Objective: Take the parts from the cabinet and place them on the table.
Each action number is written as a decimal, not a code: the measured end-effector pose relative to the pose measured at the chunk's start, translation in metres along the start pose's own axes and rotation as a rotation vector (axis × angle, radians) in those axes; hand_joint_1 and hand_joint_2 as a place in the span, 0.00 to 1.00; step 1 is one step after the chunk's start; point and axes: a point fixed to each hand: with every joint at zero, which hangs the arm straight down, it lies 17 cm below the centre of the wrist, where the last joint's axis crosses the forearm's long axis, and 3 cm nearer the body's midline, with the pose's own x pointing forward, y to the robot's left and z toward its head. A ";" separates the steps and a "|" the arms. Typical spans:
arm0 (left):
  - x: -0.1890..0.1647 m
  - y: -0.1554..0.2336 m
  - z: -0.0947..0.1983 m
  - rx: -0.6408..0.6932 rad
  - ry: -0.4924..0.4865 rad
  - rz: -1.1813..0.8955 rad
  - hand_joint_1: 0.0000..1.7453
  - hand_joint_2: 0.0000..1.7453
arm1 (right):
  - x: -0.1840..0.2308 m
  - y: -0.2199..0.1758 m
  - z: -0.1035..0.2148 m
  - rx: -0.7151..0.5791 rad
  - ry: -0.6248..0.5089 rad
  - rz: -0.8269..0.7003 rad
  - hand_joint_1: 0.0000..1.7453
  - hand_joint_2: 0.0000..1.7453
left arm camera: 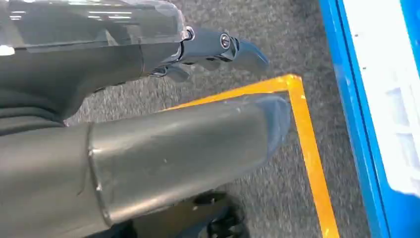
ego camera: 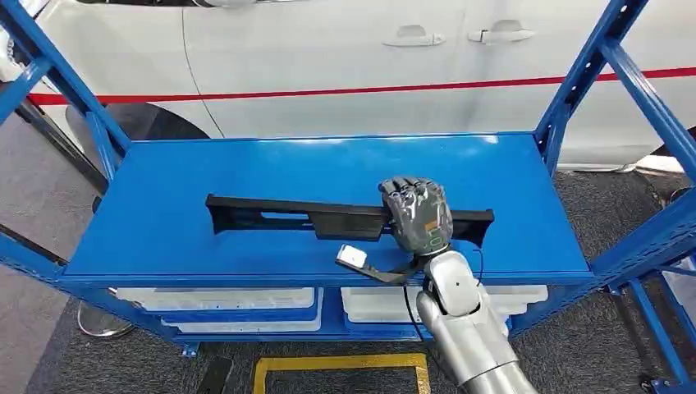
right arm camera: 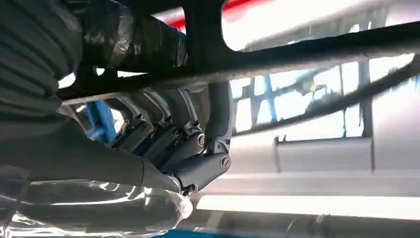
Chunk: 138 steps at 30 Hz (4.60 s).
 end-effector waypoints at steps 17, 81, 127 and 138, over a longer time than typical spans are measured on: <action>0.005 0.016 -0.003 0.082 -0.023 -0.015 0.00 0.00 | -0.063 -0.144 -0.017 -0.477 0.092 -0.185 1.00 1.00; 0.050 -0.020 -0.003 -0.032 -0.182 -0.160 0.00 1.00 | 0.047 -0.167 -0.002 -0.527 -0.091 -0.459 0.00 1.00; 0.058 -0.001 -0.010 0.007 -0.182 -0.120 0.00 1.00 | 0.057 -0.178 -0.016 -0.560 -0.116 -0.482 0.00 1.00; 0.057 -0.011 -0.006 -0.008 -0.183 -0.113 0.00 1.00 | 0.057 -0.171 -0.014 -0.538 -0.112 -0.481 0.00 1.00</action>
